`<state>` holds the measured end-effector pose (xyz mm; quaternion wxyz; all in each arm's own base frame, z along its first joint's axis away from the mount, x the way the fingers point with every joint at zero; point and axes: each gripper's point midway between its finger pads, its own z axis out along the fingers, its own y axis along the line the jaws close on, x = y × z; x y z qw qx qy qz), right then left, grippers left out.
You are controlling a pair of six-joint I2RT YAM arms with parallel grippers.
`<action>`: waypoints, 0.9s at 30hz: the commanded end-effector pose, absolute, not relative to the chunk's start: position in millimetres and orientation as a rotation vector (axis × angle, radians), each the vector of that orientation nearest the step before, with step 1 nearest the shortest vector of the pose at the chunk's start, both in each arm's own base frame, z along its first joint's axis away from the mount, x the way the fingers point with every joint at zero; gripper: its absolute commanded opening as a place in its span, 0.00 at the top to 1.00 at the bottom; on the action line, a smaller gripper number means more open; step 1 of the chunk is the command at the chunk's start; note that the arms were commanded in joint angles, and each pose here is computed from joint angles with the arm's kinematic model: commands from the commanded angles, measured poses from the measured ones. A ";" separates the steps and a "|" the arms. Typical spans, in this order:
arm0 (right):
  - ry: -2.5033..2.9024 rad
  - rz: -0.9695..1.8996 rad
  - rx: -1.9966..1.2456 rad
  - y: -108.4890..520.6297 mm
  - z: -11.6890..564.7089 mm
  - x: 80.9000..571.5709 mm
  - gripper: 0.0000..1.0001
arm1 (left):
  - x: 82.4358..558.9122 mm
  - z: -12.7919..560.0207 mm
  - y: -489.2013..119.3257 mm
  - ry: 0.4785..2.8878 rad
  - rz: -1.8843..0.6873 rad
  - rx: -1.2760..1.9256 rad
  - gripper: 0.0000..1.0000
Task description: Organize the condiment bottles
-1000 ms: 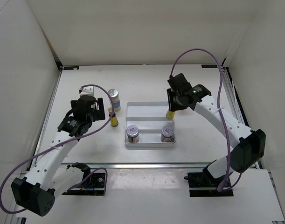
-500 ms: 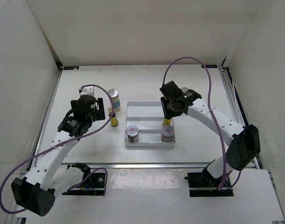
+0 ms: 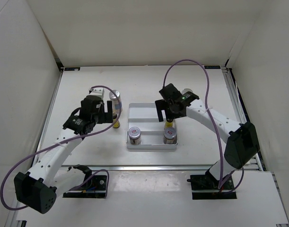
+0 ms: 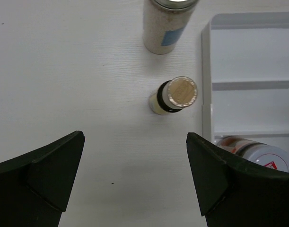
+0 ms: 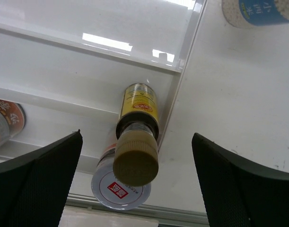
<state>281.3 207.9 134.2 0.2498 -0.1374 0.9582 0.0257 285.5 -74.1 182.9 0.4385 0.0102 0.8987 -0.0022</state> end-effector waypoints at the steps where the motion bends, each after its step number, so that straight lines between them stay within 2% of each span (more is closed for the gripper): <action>1: 2.506 0.091 -0.316 208.2 168.1 291.4 0.00 | 292.4 196.2 -101.5 2.204 -0.133 0.109 0.00; 9: 2.399 0.142 -0.286 205.2 216.6 293.8 0.00 | 309.4 195.5 -127.8 2.222 -0.195 0.156 0.00; 17: 2.379 0.130 -0.272 192.9 228.1 284.8 0.00 | 327.1 153.6 -138.3 2.331 -0.174 0.132 0.00; 19: 2.377 0.132 -0.271 191.1 228.6 282.7 0.00 | 332.3 150.2 -139.5 2.336 -0.166 0.116 0.04; 22: 2.372 0.129 -0.283 188.5 231.3 280.2 0.00 | 336.2 138.8 -141.3 2.369 -0.151 0.121 0.19; 27: 2.372 0.118 -0.305 183.0 234.5 274.9 0.00 | 345.0 143.7 -144.1 2.341 -0.158 0.101 0.31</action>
